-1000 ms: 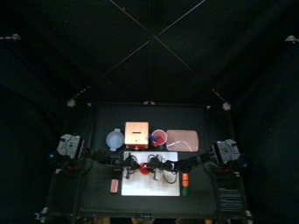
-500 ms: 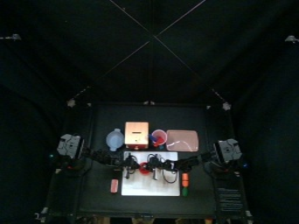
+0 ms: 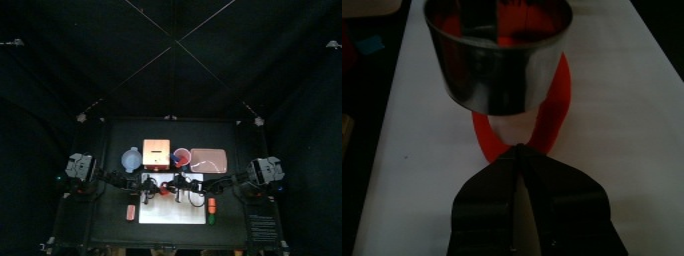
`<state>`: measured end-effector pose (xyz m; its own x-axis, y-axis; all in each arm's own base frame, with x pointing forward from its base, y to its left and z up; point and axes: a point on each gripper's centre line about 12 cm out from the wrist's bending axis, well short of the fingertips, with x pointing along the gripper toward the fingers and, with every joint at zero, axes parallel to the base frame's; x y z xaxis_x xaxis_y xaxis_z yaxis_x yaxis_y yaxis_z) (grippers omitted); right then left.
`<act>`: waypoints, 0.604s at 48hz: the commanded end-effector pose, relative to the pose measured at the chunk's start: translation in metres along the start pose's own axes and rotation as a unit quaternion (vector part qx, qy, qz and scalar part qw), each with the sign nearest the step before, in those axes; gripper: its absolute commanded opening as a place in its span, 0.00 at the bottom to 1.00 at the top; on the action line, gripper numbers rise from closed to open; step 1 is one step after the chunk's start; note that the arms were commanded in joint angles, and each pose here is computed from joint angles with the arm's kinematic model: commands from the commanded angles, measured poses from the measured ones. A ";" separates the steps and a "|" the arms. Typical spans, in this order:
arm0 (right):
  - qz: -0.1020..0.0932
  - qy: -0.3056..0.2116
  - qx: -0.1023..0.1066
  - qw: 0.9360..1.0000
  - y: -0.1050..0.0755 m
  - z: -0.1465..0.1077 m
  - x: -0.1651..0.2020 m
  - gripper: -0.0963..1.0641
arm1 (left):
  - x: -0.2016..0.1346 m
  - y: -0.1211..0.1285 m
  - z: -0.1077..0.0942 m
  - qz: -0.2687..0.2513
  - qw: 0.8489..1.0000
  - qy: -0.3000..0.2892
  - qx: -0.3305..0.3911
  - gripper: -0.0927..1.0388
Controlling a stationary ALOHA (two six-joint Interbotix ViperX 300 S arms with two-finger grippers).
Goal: Get the cutter from the drawer then cut the dough then place the extra dough in the bowl
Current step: Place the extra dough in the bowl
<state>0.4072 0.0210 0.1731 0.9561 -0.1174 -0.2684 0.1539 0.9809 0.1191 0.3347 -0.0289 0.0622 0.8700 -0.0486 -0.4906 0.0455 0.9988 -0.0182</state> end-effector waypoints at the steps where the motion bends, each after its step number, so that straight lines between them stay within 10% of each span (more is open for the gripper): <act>1: -0.001 -0.049 0.007 0.999 -0.002 0.028 -0.012 0.50 | 0.000 0.001 0.006 0.001 1.000 -0.009 -0.002 0.55; 16: -0.005 -0.065 0.018 0.998 -0.010 0.031 -0.045 0.50 | 0.000 0.001 0.007 0.001 1.000 -0.012 -0.002 0.56; 29: -0.036 0.056 0.069 0.995 -0.026 -0.031 -0.069 0.50 | -0.006 -0.004 0.022 -0.007 0.999 -0.034 0.005 0.60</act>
<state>0.3381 0.0090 0.1599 0.9199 -0.1569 -0.3595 0.2376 0.9522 0.1922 0.3352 -0.0307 0.0687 0.8778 -0.0546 -0.4758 0.0534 0.9984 -0.0160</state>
